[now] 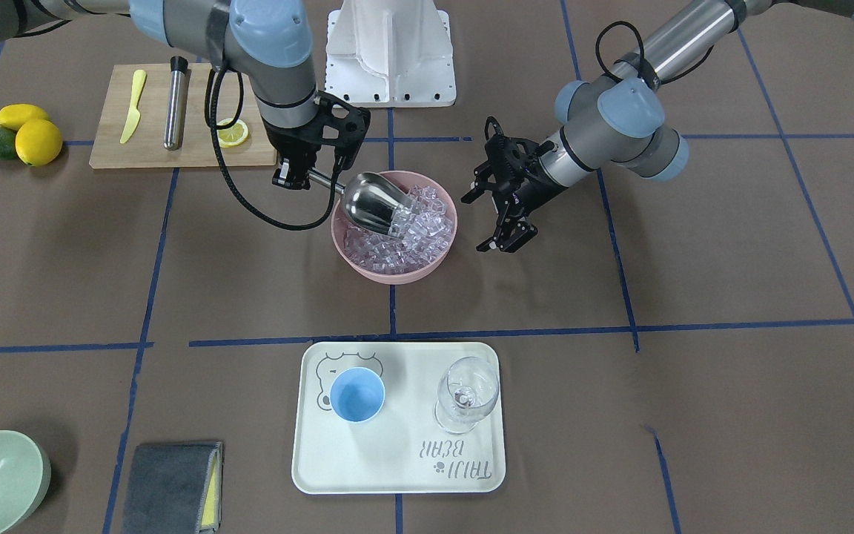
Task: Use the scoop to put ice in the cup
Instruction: 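Drag the scoop through the ice toward the right gripper, filling it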
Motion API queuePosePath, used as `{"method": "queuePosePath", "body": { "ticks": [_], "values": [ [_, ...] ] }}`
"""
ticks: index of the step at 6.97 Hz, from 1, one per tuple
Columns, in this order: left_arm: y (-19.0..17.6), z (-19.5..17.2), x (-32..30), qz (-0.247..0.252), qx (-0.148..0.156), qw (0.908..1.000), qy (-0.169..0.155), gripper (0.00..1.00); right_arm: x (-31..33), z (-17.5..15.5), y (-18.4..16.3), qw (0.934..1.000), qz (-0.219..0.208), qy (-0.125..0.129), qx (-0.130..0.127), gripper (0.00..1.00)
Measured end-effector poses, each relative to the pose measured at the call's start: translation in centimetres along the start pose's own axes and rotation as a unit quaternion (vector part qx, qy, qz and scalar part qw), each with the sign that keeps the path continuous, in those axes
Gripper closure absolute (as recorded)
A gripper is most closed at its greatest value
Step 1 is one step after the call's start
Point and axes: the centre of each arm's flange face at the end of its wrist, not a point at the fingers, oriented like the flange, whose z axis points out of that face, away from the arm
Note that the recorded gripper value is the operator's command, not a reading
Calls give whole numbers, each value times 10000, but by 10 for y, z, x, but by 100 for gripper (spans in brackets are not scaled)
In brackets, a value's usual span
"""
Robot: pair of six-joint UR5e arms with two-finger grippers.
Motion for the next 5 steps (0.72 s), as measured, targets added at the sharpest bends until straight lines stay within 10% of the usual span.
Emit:
{"method": "queuePosePath", "body": {
  "ticks": [5],
  "values": [
    [-2,-7,-3,7,14,10000,64,0,-2,0,18,9973,334,-59,644,100]
  ]
}}
